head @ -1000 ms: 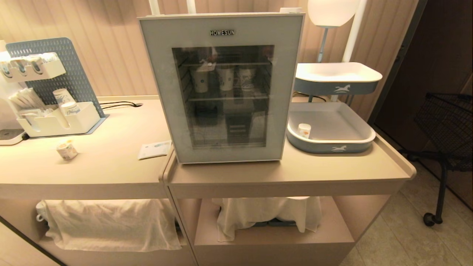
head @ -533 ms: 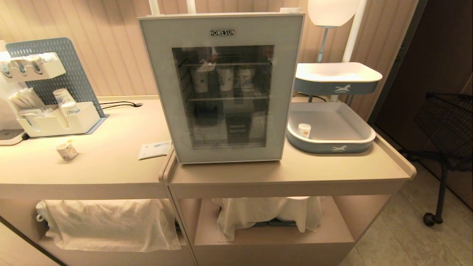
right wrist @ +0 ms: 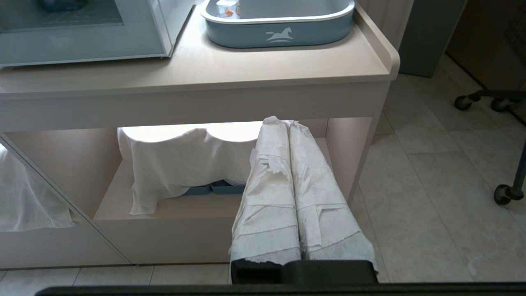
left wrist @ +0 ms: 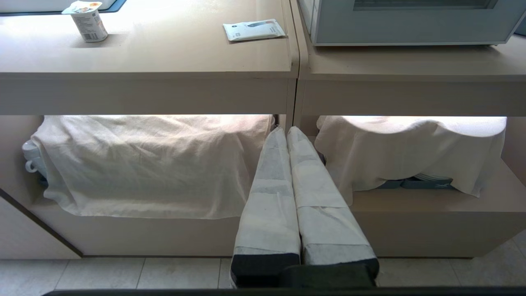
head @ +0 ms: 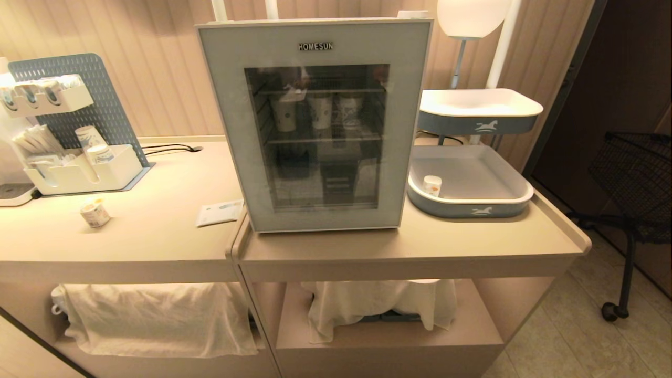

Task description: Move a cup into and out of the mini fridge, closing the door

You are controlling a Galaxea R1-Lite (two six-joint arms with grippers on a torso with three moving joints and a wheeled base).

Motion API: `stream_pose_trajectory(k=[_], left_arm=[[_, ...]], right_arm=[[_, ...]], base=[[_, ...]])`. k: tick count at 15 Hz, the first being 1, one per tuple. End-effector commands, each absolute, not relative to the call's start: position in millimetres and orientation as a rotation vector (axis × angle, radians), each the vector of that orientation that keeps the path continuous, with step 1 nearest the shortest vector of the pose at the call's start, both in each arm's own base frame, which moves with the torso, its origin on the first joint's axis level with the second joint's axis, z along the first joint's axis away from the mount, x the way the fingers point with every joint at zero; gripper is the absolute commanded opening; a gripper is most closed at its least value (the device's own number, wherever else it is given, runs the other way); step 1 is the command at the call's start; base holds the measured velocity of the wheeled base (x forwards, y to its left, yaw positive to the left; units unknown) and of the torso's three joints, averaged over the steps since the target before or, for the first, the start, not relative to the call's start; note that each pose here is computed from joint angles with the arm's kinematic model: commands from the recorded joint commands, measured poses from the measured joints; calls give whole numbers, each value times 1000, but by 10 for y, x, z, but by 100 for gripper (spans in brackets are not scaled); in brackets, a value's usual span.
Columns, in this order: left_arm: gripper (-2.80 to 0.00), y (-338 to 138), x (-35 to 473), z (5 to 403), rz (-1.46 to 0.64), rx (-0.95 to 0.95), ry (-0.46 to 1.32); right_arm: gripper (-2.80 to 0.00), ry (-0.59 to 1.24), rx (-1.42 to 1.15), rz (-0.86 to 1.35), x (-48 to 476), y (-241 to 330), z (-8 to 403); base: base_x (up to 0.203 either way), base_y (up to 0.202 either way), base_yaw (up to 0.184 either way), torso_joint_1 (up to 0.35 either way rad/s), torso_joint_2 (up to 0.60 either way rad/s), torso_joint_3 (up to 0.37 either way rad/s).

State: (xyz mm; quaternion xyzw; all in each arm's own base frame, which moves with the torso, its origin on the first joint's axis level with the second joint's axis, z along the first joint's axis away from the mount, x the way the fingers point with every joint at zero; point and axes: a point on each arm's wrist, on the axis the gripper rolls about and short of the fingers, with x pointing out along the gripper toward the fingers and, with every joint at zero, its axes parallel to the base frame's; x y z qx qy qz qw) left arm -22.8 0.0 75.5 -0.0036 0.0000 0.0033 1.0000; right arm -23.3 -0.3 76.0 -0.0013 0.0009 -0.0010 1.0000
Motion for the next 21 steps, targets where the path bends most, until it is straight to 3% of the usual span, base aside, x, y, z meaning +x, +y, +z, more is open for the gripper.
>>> stream_pose_trajectory(k=[1,21], left_arm=[[-280,0,-227,751,8,-8,2],[-280,0,-227,751,8,-8,2]], right_arm=[[-280,2,-3,-2,-232,-3,763],[-280,3,-3,-2,-231,-3,760]], base=[[0,0,0,0,0,0],[0,0,0,0,0,0]])
